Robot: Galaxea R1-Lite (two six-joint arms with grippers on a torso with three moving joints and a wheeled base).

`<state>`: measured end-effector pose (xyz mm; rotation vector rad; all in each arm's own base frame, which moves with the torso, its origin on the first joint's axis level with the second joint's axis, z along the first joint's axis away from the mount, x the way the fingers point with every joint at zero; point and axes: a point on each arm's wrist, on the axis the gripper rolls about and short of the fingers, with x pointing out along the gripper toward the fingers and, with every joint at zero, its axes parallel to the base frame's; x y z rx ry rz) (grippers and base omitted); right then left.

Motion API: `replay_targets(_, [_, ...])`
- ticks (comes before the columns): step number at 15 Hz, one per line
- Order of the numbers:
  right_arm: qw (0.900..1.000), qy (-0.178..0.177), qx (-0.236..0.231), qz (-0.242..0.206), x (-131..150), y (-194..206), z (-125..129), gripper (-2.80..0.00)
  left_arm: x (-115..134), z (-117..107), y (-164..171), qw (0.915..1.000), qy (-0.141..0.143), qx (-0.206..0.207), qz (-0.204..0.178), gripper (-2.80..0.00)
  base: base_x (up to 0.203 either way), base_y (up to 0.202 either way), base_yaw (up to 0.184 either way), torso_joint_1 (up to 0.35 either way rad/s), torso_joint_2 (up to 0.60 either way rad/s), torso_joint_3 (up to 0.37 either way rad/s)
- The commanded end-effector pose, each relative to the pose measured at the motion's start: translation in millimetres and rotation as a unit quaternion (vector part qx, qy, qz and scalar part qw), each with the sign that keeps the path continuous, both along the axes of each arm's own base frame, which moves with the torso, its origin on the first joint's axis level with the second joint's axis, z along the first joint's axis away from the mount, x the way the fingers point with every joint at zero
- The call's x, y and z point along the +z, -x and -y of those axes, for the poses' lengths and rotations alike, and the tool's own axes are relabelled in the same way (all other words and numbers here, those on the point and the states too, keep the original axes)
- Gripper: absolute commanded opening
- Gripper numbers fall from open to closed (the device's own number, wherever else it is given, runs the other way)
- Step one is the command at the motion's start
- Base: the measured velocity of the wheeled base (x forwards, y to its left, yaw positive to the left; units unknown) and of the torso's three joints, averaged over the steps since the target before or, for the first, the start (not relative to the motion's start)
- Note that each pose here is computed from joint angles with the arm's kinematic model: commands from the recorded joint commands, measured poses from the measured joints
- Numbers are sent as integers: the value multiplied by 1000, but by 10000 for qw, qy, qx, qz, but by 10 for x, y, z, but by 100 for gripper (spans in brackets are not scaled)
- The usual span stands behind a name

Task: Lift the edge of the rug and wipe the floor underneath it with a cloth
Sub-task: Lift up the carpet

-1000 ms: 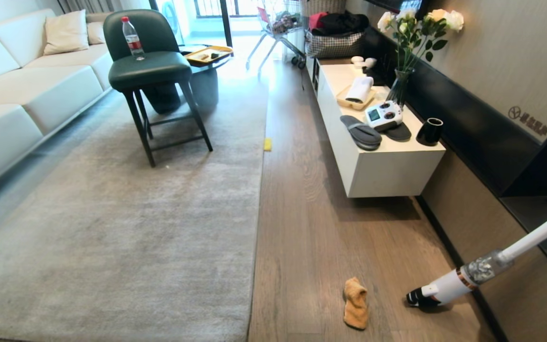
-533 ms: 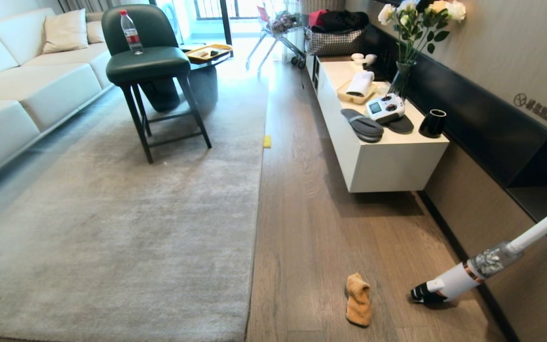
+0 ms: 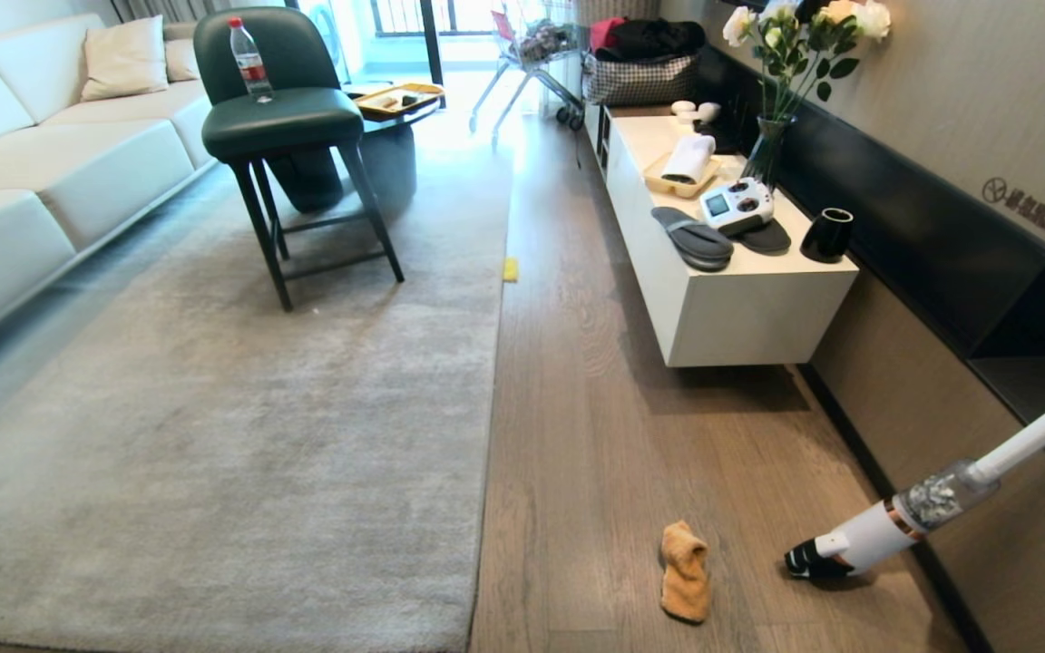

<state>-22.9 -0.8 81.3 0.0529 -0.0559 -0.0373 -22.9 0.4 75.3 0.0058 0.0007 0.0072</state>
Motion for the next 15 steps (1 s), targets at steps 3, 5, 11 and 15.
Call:
replay_targets(3, [10000,-1,-6,2,1,0,0,-280,0,0,-1,10000,-2,2,-4,-280,0,0,0,47,79,74])
replay_targets(5, [10000,-1,-6,2,1,0,0,-280,0,0,-1,10000,-2,6,-5,-280,0,0,0,28,56,62])
replay_targets(11, [10000,-1,2,2,1,0,0,-280,0,0,-1,10000,1,-1,-4,-280,0,0,0,2,4,5])
replay_targets(15, [10000,-1,-6,2,1,0,0,-280,0,0,-1,10000,4,1,-4,-280,0,0,0,0,0,0])
